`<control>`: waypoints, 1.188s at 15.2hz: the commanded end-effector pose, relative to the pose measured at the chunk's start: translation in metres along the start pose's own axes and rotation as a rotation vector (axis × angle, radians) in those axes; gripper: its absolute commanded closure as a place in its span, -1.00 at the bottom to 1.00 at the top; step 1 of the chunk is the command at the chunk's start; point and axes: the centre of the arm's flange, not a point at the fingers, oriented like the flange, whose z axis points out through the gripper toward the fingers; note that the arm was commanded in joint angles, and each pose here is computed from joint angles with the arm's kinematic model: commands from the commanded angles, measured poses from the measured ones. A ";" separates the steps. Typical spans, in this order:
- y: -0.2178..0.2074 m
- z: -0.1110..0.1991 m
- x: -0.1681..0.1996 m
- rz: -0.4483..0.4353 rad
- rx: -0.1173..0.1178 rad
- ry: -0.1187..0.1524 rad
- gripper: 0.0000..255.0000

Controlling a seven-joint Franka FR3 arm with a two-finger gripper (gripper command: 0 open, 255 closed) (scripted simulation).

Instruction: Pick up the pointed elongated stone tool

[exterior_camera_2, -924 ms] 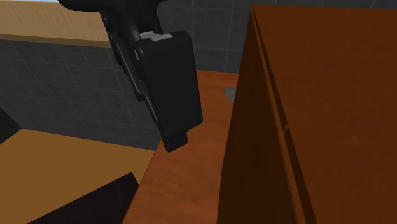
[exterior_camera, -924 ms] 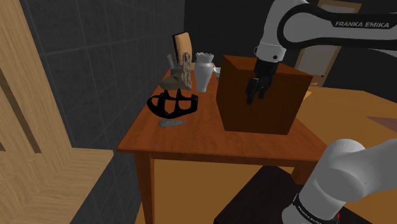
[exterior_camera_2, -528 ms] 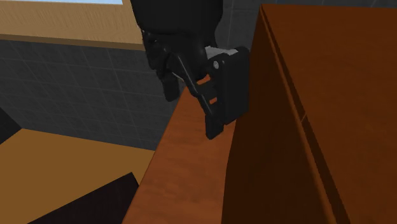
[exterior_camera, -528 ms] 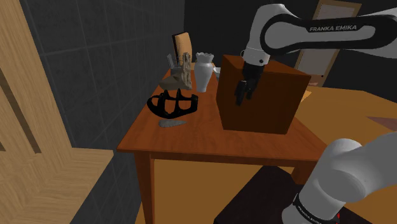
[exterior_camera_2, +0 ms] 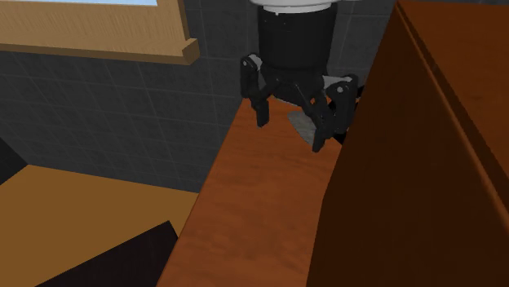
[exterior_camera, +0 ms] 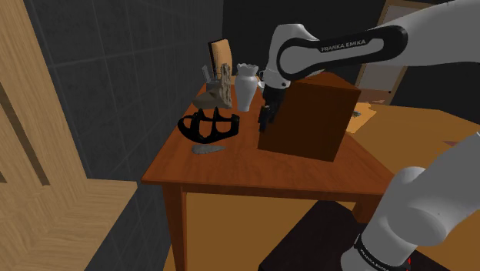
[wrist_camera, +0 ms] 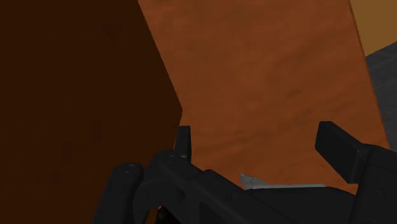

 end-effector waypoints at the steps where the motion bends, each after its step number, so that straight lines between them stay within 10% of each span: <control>1: 0.000 0.013 0.024 -0.056 0.001 0.003 -1.00; 18: -0.068 0.113 0.194 -0.492 0.012 0.026 -1.00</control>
